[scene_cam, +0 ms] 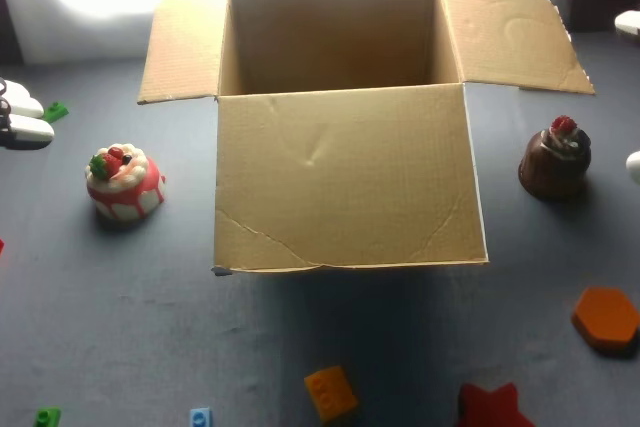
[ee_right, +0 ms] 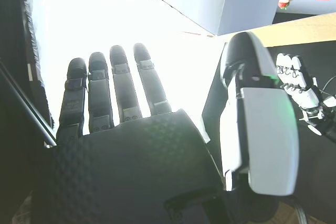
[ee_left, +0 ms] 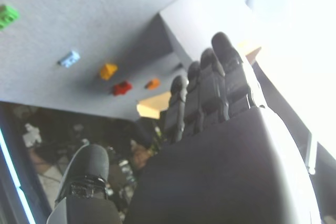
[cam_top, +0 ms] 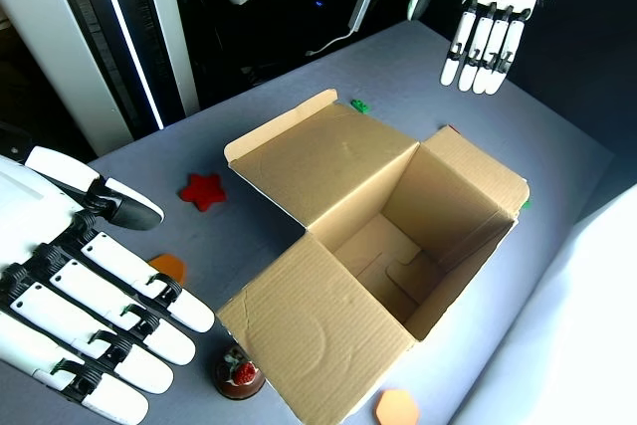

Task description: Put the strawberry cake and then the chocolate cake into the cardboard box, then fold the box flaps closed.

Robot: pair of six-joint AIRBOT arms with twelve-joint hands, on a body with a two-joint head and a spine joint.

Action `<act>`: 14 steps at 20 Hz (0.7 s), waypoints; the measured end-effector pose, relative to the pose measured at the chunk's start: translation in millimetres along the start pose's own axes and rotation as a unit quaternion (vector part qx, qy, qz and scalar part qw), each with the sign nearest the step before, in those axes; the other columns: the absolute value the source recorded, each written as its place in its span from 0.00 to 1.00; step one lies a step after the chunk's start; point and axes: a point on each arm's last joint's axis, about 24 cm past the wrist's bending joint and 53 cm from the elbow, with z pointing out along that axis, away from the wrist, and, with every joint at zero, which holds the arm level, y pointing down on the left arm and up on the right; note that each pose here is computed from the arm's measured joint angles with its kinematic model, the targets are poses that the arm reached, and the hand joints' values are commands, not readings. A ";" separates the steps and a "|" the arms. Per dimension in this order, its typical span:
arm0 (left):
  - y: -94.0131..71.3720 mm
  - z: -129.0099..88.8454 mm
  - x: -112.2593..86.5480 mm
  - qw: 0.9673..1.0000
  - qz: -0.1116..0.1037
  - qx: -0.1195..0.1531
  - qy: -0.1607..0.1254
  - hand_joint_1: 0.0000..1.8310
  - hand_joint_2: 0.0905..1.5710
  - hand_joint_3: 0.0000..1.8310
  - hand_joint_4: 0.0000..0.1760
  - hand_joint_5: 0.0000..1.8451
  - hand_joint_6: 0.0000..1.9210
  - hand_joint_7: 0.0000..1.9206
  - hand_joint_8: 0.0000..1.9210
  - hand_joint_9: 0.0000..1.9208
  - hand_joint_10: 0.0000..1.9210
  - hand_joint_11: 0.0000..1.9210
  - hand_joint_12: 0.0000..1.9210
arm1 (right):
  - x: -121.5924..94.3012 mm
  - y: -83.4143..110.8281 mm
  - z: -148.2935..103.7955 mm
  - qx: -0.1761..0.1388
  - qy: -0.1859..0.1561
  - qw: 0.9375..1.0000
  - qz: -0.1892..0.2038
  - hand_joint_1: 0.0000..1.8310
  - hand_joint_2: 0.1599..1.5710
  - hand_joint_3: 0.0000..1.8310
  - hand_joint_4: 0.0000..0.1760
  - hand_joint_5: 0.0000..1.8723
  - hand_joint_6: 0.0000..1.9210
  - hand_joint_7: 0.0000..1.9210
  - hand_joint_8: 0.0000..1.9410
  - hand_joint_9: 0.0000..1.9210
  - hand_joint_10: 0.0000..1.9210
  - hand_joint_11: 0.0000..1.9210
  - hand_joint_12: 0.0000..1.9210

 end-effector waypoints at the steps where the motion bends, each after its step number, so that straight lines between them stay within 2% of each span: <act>1: -0.8 -0.2 -1.2 1.000 0.003 0.001 -0.001 0.09 0.37 0.36 0.20 0.01 0.00 0.02 0.00 0.03 0.00 0.00 0.25 | 0.0 0.2 0.1 0.000 0.000 1.000 0.000 0.17 0.62 0.00 0.03 0.02 0.00 0.02 0.00 0.02 0.00 0.00 0.05; 2: -1.4 -0.2 -2.7 1.000 0.002 0.003 -0.004 0.16 0.35 0.40 0.19 0.01 0.00 0.01 0.00 0.03 0.00 0.00 0.22 | 0.2 0.3 0.1 0.000 0.000 1.000 0.000 0.25 0.62 0.00 0.03 0.03 0.00 0.03 0.00 0.02 0.00 0.00 0.05; 3: -2.0 0.0 -2.2 1.000 0.000 0.004 -0.005 0.18 0.33 0.43 0.19 0.01 0.00 0.01 0.00 0.03 0.00 0.00 0.22 | 0.1 0.2 0.1 0.000 0.000 1.000 0.000 0.31 0.62 0.00 0.06 0.02 0.00 0.02 0.00 0.02 0.00 0.00 0.01; 4: -1.8 0.4 0.5 1.000 0.008 0.005 -0.001 0.28 0.37 0.46 0.26 0.02 0.00 0.02 0.00 0.03 0.00 0.00 0.20 | 0.1 0.3 0.1 0.000 0.000 1.000 0.000 0.48 0.62 0.00 0.18 0.01 0.00 0.03 0.00 0.01 0.00 0.00 0.00; 5: -1.3 0.7 4.9 1.000 0.016 0.004 0.007 0.43 0.39 0.46 0.32 0.02 0.00 0.02 0.00 0.04 0.00 0.00 0.19 | 0.1 0.2 0.1 0.000 0.000 1.000 0.001 0.60 0.59 0.00 0.20 0.00 0.00 0.03 0.00 0.00 0.00 0.00 0.00; 6: -0.3 3.0 9.8 1.000 0.016 0.004 0.016 0.51 0.38 0.45 0.36 0.02 0.00 0.03 0.00 0.04 0.00 0.00 0.19 | 0.1 0.2 0.1 0.000 0.000 1.000 0.001 0.65 0.58 0.00 0.19 0.00 0.00 0.03 0.00 0.01 0.00 0.00 0.00; 8: 0.0 9.9 17.2 0.999 0.016 0.006 0.028 0.58 0.34 0.45 0.36 0.01 0.00 0.04 0.00 0.04 0.00 0.00 0.16 | 0.0 0.1 0.1 0.000 0.000 1.000 0.001 0.65 0.58 0.00 0.16 0.00 0.00 0.04 0.00 0.02 0.01 0.00 0.00; 10: -1.2 16.5 15.8 1.000 0.009 0.010 0.022 0.58 0.32 0.46 0.37 0.01 0.00 0.04 0.00 0.04 0.00 0.00 0.16 | 0.1 0.0 0.1 0.000 0.000 1.000 0.001 0.63 0.59 0.00 0.12 0.00 0.00 0.04 0.00 0.02 0.01 0.00 0.00; 11: -2.7 23.5 17.9 1.000 0.006 0.015 0.023 0.57 0.33 0.47 0.36 0.01 0.00 0.04 0.00 0.04 0.00 0.00 0.14 | 0.4 0.3 0.3 0.000 0.000 1.000 0.002 0.62 0.58 0.00 0.14 0.00 0.00 0.04 0.00 0.01 0.00 0.00 0.00; 12: -3.1 29.5 21.1 0.999 0.004 0.018 0.026 0.57 0.33 0.47 0.34 0.00 0.00 0.03 0.00 0.03 0.00 0.00 0.13 | 0.6 0.6 0.4 0.000 0.000 1.000 0.001 0.62 0.59 0.00 0.11 0.00 0.00 0.03 0.00 0.01 0.00 0.00 0.00; 14: -2.2 41.1 34.3 0.999 0.002 0.023 0.043 0.56 0.33 0.47 0.37 0.00 0.00 0.03 0.00 0.03 0.00 0.00 0.16 | 0.7 0.6 0.5 0.000 0.001 1.000 0.002 0.62 0.58 0.00 0.16 0.00 0.00 0.04 0.00 0.01 0.00 0.00 0.00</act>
